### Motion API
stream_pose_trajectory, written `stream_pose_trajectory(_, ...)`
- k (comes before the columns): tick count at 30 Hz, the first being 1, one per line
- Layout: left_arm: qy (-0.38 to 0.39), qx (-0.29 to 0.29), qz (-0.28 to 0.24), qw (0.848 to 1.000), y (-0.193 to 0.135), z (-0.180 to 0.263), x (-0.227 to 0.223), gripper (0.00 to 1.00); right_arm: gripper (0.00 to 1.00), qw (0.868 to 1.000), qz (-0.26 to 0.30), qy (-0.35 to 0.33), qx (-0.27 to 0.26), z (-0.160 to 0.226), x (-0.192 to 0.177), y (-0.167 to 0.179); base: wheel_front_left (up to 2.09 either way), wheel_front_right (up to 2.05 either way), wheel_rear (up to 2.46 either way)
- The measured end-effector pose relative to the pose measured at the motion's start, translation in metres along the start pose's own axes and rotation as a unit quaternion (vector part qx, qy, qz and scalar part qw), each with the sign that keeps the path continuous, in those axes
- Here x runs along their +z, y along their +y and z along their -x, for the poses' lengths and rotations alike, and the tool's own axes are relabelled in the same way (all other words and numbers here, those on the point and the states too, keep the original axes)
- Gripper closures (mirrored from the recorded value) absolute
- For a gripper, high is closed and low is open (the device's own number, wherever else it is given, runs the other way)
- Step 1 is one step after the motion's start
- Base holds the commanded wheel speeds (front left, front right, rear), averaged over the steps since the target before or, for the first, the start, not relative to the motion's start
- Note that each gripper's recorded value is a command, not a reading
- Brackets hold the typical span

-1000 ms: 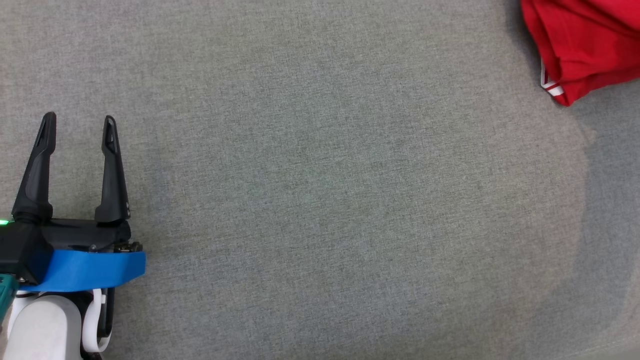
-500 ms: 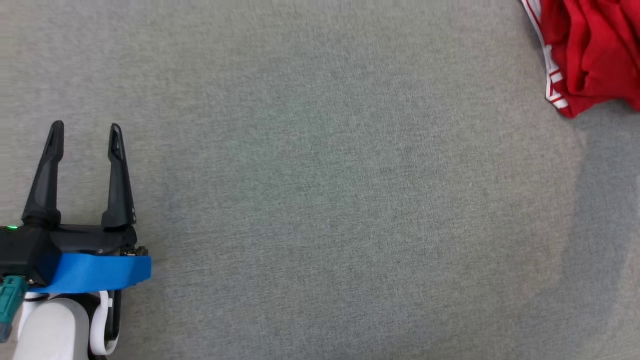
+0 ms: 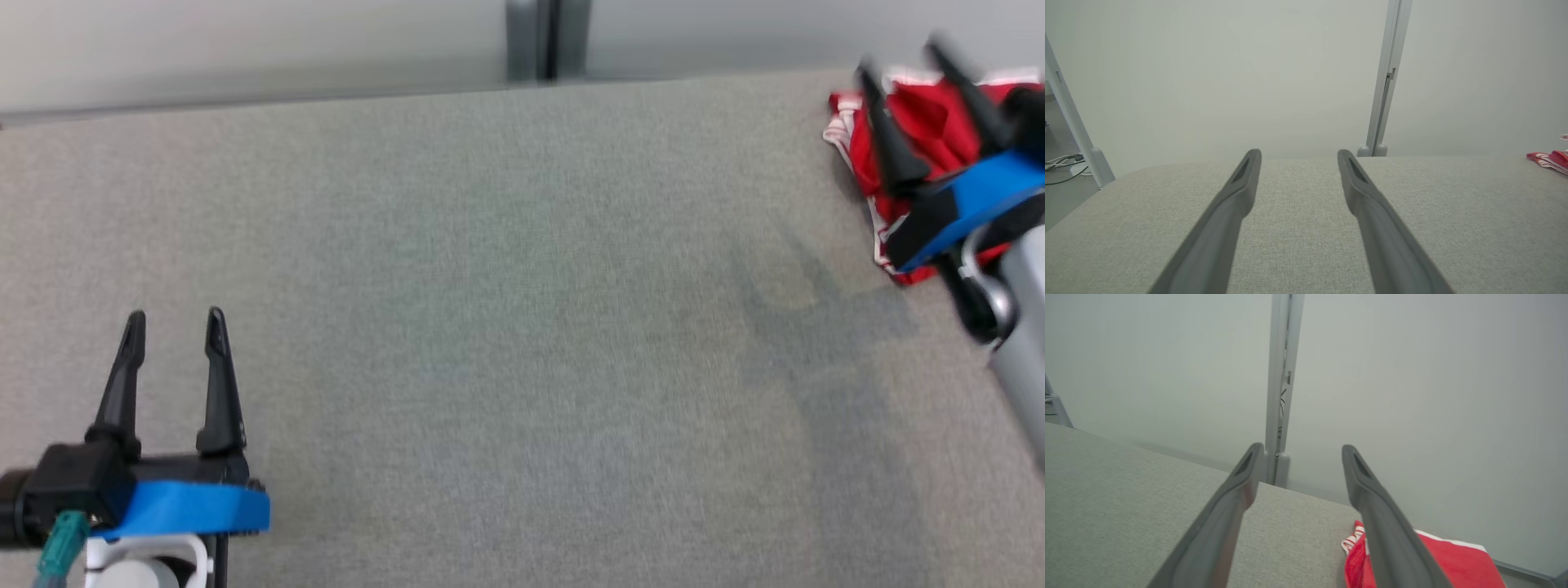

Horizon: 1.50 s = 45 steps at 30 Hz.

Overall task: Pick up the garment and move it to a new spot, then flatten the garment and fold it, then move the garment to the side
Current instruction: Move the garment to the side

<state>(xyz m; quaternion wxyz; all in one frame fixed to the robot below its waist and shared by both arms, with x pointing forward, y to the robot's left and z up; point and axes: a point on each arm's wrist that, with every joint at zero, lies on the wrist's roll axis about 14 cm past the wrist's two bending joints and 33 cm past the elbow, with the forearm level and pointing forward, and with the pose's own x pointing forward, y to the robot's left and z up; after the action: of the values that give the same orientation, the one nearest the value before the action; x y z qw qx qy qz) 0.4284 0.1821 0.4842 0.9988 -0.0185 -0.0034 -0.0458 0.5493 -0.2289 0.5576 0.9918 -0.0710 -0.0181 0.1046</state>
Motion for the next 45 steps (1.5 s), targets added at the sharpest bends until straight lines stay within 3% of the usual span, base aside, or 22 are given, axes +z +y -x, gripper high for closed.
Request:
stream_pose_trajectory(8, -0.010, 0.030, 0.004, 1.000, 0.015, 0.039, 0.015, 0.00, 0.00, 0.997, -0.075, -0.019, 0.021, 0.059, -0.014, 0.064, 0.00, 0.00, 0.00)
stream_pose_trajectory(25, 0.004, 0.052, 0.026, 0.998, 0.022, 0.083, 0.012, 0.00, 0.00, 0.990, -0.124, -0.016, -0.072, 0.168, -0.041, 0.061, 0.00, 0.00, 0.00)
stream_pose_trajectory(45, 0.013, 0.057, 0.034, 0.998, 0.024, 0.084, 0.006, 0.00, 0.00, 0.988, -0.123, -0.010, -0.094, 0.186, -0.036, 0.060, 0.00, 0.00, 0.00)
